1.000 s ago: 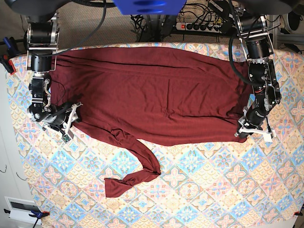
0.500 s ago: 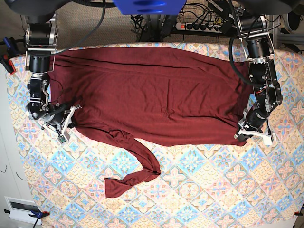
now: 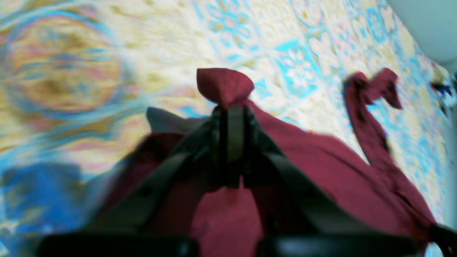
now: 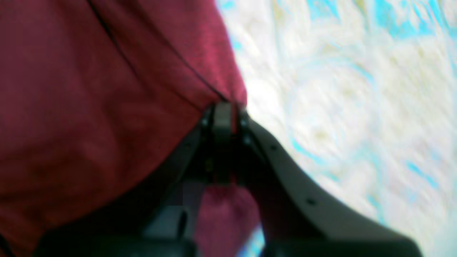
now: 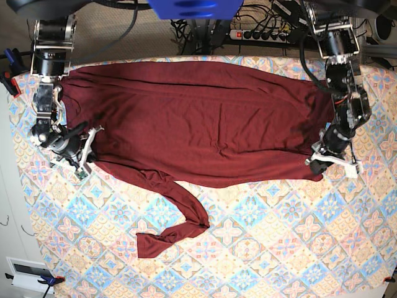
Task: Layout the t-shirt on the table in an organized manner, then fold the t-shirt properly
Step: 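Fold the grasped side edge with both grippers over toward the collar edge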
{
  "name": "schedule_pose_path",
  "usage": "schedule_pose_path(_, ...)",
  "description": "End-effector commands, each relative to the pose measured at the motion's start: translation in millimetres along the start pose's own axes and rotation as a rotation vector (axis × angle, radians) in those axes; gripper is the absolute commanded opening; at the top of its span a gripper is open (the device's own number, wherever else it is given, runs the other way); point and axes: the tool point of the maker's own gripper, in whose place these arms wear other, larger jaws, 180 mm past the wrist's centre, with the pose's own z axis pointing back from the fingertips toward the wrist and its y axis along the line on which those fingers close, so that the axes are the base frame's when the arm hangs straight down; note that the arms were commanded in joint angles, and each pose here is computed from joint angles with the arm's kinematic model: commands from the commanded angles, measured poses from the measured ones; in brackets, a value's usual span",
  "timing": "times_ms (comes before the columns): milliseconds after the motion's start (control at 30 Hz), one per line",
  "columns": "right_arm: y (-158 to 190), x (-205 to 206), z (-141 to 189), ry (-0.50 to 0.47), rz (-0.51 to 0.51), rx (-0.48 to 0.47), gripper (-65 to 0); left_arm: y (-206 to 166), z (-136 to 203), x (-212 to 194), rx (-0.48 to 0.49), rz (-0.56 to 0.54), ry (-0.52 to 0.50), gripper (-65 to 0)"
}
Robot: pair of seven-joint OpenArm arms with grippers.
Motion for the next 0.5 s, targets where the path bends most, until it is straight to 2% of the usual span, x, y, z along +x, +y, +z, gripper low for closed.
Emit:
schedule_pose_path(0,-20,20,16,-0.063,0.014,-0.054,-64.8,-4,6,24,-0.018,-0.015,-0.068,-65.0)
schedule_pose_path(133,-25,19,36,-0.074,0.028,-0.103,-64.8,10,24,23,-0.010,0.033,-0.085,-65.0)
schedule_pose_path(233,-28,16,48,-0.074,0.032,-0.134,-64.8,16,34,24,-0.006,0.022,-0.083,-65.0)
schedule_pose_path(467,-23,-1,70,-0.034,0.054,-0.172,-64.8,39,51,18,0.023,0.069,-0.076,-65.0)
